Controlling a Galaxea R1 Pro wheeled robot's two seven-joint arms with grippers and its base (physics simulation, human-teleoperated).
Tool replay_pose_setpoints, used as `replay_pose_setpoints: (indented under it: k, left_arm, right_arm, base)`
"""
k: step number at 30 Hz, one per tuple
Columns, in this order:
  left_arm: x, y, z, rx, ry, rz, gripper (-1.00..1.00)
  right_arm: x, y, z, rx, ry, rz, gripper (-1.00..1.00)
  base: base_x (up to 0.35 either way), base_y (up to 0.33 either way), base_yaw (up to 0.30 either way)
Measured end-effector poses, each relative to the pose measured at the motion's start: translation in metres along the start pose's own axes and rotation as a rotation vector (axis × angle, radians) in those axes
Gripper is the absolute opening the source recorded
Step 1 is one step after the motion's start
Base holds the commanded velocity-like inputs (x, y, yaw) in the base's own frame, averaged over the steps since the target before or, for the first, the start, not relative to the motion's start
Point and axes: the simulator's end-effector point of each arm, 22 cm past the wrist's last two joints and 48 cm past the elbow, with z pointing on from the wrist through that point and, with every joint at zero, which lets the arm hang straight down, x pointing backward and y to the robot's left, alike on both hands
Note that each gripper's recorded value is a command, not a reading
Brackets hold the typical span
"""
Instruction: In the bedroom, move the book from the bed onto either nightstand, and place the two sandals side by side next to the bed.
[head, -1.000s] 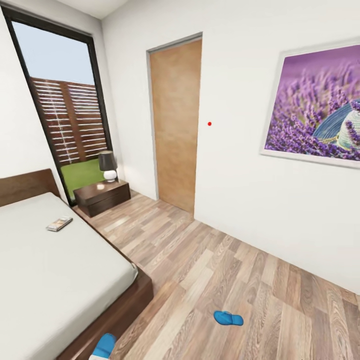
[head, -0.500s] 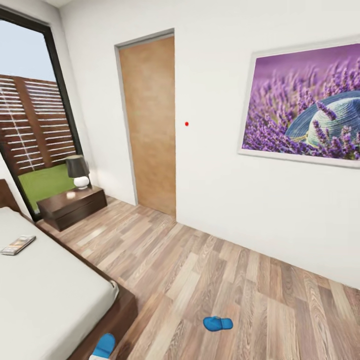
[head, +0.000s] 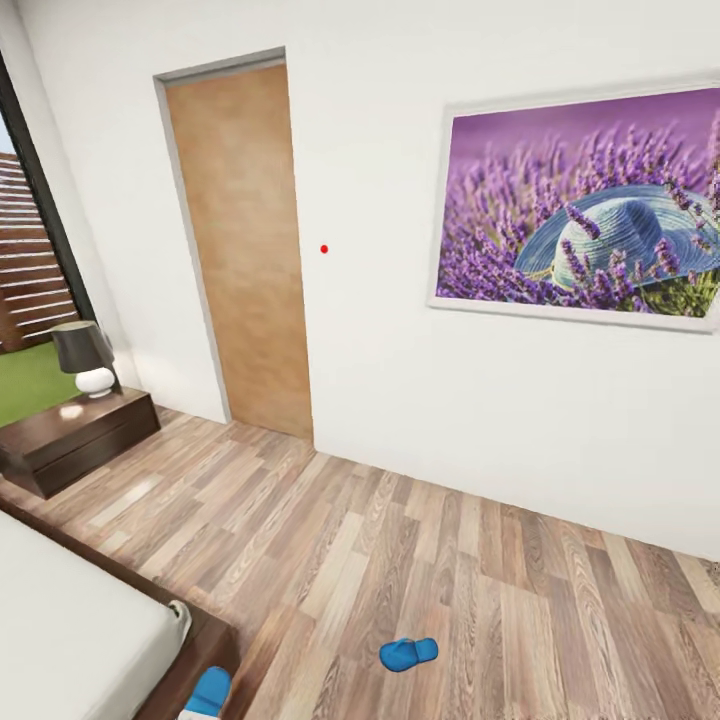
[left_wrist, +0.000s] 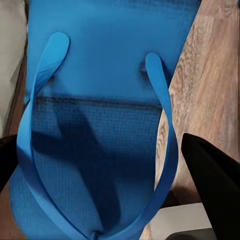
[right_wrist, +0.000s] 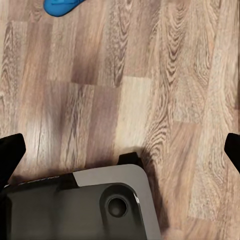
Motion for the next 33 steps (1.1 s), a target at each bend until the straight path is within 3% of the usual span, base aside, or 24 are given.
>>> replay_pose_setpoints:
  k: [33]
  left_arm:
    - [0.0, -0.0006, -0.0001, 0.001, 0.0, 0.008, -1.0]
  right_arm:
    - [0.0005, 0.0003, -0.0001, -0.001, 0.001, -0.002, 1.0]
  base:
    - [0.244, 0.166, -0.297]
